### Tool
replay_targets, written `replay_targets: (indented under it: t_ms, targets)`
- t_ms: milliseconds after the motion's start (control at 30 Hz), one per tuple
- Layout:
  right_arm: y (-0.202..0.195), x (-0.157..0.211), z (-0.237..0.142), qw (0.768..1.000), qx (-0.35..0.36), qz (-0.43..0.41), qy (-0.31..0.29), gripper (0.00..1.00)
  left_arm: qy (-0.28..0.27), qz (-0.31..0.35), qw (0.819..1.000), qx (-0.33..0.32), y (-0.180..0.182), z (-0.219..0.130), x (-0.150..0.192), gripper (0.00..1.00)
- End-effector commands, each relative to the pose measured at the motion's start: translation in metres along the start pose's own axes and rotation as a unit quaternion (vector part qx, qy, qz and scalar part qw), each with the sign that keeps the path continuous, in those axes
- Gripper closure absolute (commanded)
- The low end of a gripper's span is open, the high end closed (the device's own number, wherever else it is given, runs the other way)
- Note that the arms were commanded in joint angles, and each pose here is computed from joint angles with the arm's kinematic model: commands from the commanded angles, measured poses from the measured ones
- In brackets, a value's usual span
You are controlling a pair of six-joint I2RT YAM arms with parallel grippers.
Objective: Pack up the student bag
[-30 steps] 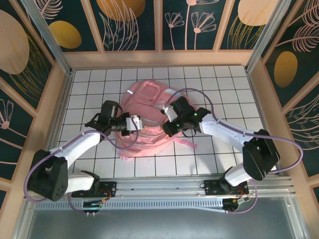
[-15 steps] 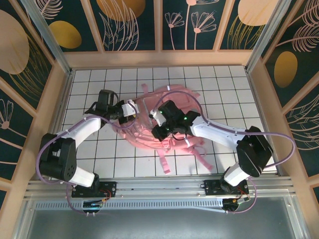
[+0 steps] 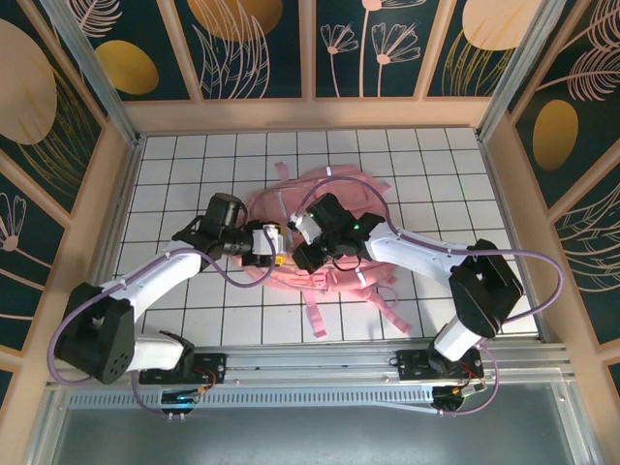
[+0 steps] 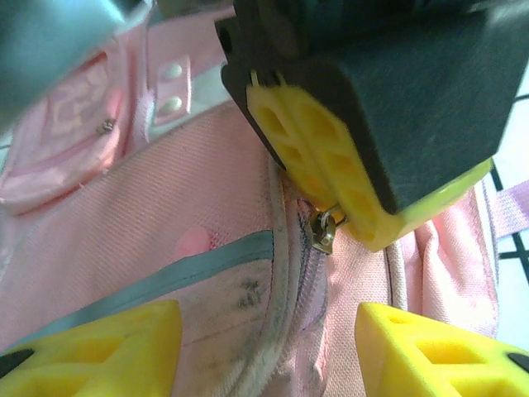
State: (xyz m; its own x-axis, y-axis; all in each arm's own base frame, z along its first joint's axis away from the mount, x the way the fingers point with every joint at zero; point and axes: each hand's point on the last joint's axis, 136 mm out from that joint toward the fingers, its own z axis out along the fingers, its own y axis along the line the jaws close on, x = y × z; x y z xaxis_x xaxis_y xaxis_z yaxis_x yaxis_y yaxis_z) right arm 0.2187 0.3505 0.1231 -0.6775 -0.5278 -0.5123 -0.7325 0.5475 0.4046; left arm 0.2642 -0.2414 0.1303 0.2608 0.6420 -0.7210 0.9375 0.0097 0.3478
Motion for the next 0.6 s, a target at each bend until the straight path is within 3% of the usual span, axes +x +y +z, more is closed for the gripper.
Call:
replay_targets:
  t_ms: [0,67,100,133,333,567]
  targets:
    - [0.000,-0.015,-0.008,0.999,-0.003,-0.001,-0.034,1.00,0.034,0.017,0.999,-0.013,0.011,0.010,0.009,0.50]
    - [-0.001,-0.014,-0.009,0.999,-0.001,0.004,-0.037,1.00,0.062,0.013,0.998,-0.020,0.016,0.014,0.020,0.68]
    - [-0.004,-0.011,-0.009,0.999,0.006,0.009,-0.036,1.00,0.070,0.010,0.997,-0.022,0.020,0.014,0.022,0.87]
    - [-0.011,-0.007,-0.007,0.999,0.019,0.017,-0.032,1.00,0.073,0.012,0.997,-0.021,0.021,0.013,0.021,1.00]
    - [-0.081,0.025,-0.013,0.987,0.093,0.130,-0.016,1.00,0.067,0.036,0.997,-0.017,0.020,0.009,0.016,1.00]
    - [-0.119,0.028,-0.033,0.977,0.146,0.150,-0.034,0.99,0.056,0.042,0.997,0.010,0.007,0.009,0.015,1.00]
